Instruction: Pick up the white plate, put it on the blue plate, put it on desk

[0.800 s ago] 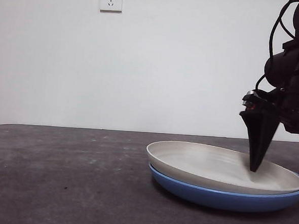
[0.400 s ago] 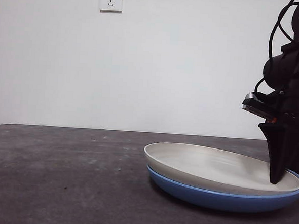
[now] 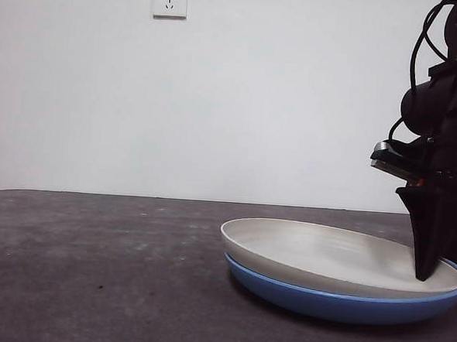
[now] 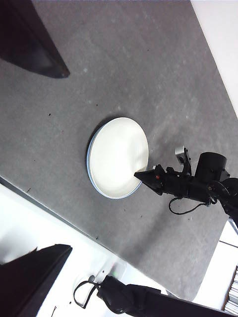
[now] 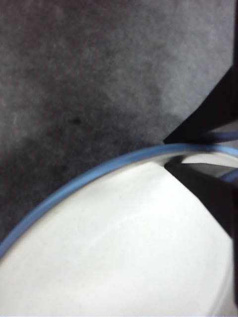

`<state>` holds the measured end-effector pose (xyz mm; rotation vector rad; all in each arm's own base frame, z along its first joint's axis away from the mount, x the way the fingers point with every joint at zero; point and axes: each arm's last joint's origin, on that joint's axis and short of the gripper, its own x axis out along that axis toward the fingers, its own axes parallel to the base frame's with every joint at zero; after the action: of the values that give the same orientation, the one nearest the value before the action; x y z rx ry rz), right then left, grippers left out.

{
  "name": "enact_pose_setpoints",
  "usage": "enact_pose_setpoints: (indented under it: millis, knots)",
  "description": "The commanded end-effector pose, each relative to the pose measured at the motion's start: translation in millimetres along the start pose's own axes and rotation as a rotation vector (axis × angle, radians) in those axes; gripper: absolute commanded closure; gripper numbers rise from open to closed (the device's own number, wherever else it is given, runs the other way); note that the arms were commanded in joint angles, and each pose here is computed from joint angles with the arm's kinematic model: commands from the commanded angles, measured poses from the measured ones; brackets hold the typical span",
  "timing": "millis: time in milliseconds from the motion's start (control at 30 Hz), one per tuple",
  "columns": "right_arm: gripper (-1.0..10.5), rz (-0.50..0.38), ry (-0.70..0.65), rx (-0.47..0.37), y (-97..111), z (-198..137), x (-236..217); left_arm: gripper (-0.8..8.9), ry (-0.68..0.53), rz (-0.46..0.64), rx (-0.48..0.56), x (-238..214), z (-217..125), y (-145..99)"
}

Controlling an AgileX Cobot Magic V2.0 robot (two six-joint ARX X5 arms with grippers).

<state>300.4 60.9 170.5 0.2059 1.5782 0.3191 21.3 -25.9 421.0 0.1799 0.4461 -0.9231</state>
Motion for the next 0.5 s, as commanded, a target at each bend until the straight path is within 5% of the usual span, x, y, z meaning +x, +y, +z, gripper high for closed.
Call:
enact_pose_setpoints:
  millis: [33, 500]
  knots:
    - [9.4, -0.044, -0.001, -0.006, 1.1, 0.1, -3.6, 2.42, -0.012, -0.002, 0.016, -0.9, 2.7, -0.2]
    - [9.4, 0.051, -0.035, -0.034, 35.6, 2.4, -32.4, 2.41, -0.016, -0.007, 0.019, -0.9, 3.1, -0.3]
